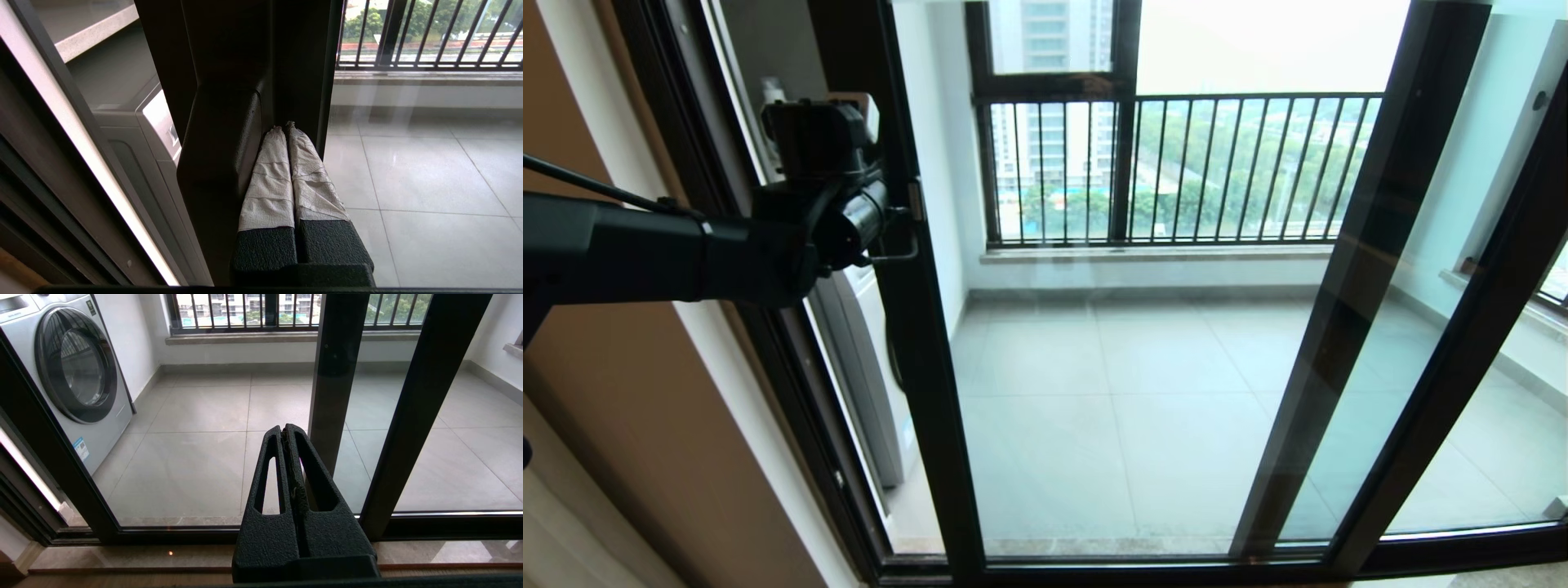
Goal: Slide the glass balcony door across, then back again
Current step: Close the slid door
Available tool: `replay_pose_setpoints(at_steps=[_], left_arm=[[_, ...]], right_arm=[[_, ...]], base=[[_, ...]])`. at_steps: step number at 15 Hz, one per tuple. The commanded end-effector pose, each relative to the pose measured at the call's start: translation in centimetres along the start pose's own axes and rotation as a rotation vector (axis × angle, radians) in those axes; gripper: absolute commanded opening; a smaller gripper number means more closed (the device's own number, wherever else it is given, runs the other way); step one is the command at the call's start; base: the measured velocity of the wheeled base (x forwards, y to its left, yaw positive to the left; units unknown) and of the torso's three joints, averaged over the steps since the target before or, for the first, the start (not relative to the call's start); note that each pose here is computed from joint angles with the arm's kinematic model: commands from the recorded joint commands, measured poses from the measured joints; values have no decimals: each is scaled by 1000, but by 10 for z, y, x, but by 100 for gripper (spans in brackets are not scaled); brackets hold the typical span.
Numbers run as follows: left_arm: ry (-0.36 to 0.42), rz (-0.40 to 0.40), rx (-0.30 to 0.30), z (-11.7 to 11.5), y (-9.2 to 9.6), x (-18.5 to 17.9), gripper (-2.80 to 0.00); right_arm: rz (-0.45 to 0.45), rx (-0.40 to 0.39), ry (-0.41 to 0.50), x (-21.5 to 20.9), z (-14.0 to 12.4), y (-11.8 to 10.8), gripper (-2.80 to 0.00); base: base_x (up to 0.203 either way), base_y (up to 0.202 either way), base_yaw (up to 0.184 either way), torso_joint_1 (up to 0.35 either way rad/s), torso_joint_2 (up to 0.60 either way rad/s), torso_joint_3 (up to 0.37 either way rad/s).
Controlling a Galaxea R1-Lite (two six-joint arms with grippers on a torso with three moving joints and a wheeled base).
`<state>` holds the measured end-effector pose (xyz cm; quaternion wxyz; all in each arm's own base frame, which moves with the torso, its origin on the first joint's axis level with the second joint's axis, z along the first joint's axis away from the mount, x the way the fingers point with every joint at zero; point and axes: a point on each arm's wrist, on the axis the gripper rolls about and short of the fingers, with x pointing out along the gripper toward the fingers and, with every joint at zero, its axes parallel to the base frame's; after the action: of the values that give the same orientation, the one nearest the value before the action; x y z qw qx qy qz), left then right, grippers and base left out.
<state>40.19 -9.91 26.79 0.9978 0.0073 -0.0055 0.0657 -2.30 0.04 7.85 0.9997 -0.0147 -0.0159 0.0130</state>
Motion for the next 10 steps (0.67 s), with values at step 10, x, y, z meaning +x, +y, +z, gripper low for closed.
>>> replay_pose_setpoints(at_steps=[10], left_arm=[[-19,85,-42,12,69,1,-280]], right_arm=[[2,0,12,1,-3,0,-280]], base=[[0,0,0,0,0,0]])
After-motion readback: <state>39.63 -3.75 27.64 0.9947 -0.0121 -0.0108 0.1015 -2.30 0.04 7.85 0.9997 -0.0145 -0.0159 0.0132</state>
